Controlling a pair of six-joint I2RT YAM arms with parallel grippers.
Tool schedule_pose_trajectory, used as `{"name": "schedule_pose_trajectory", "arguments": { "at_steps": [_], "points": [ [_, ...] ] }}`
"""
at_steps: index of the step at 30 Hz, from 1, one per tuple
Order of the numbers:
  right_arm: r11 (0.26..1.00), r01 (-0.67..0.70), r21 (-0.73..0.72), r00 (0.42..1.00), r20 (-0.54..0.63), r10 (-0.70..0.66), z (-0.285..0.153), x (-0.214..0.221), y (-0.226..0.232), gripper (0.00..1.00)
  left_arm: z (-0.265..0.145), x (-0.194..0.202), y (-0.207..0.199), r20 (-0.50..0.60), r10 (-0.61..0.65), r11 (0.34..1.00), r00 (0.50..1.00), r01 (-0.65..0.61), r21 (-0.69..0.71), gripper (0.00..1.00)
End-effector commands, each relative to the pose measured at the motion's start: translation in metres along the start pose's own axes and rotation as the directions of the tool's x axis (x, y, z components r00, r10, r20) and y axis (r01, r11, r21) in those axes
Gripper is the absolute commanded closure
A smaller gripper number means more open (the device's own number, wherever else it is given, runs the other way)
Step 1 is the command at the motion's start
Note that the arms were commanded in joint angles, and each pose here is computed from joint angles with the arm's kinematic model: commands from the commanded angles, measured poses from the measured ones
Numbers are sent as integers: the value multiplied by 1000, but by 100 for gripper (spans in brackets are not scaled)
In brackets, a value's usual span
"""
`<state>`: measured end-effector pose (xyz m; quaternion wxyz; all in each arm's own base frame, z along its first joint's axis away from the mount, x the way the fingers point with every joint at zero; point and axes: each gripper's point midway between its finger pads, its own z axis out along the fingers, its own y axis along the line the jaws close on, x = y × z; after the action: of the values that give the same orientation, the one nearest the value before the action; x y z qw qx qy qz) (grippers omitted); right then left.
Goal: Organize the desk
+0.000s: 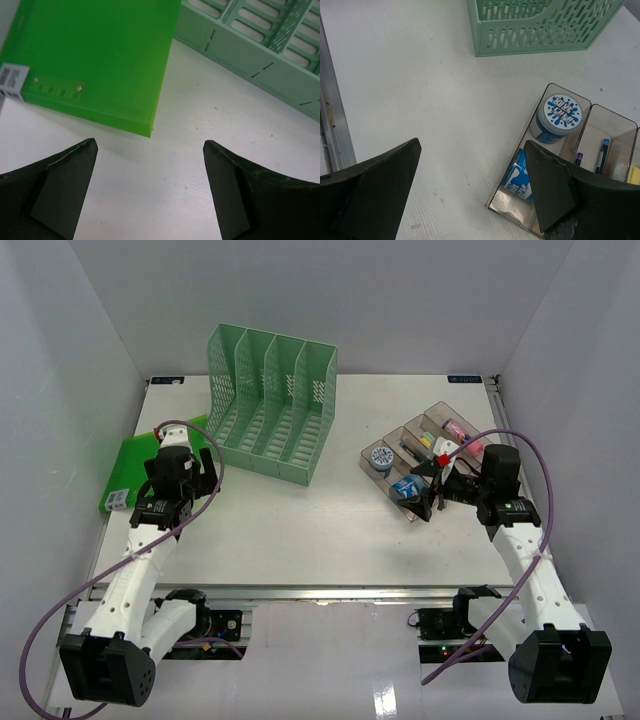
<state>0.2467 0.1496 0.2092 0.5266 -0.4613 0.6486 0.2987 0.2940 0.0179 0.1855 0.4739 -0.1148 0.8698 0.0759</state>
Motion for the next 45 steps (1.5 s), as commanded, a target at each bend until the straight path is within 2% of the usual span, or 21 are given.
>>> {"name": "schedule_pose_trajectory", "arguments": {
  "at_steps": [1, 5, 9, 16, 24, 29, 35, 39, 41, 43, 45],
  "points": [
    [999, 8, -48, 998, 57, -6, -1, -14, 8, 10, -4, -3, 1, 153, 219, 972, 964, -229, 54, 2],
    [998, 18, -61, 997, 73, -14, -2, -20, 12, 10, -3, 6, -1, 230, 333, 932, 914, -357, 68, 2],
    [997, 23, -71, 996, 83, -17, -3, -23, 16, 10, 18, 26, -6, 186, 443, 881, 877, -465, 92, 2],
    [997, 31, -71, 996, 90, -24, -4, -25, 19, 10, 61, 38, -7, 163, 550, 826, 819, -563, 42, 2],
    [997, 36, -72, 995, 94, -29, -5, -27, 20, 10, 81, 14, -1, 203, 600, 798, 774, -597, -80, 6],
    [997, 37, -70, 995, 93, -30, -5, -27, 20, 10, 95, 17, 1, 153, 612, 791, 776, -604, -99, 26],
    [997, 34, -68, 995, 91, -27, -5, -26, 19, 10, 104, 25, 9, 100, 631, 775, 769, -619, -131, 40],
    [997, 33, -69, 996, 90, -26, -5, -25, 20, 10, 98, 11, 16, 106, 609, 789, 786, -585, -190, 80],
    [997, 32, -69, 996, 90, -26, -5, -25, 19, 10, 91, 1, 24, 108, 598, 791, 794, -563, -241, 95],
    [997, 33, -70, 996, 91, -26, -5, -25, 20, 10, 83, -11, 30, 122, 586, 794, 801, -539, -281, 100],
    [997, 33, -71, 995, 91, -26, -5, -25, 20, 10, 75, -24, 32, 145, 572, 803, 808, -513, -304, 100]
  ]
}}
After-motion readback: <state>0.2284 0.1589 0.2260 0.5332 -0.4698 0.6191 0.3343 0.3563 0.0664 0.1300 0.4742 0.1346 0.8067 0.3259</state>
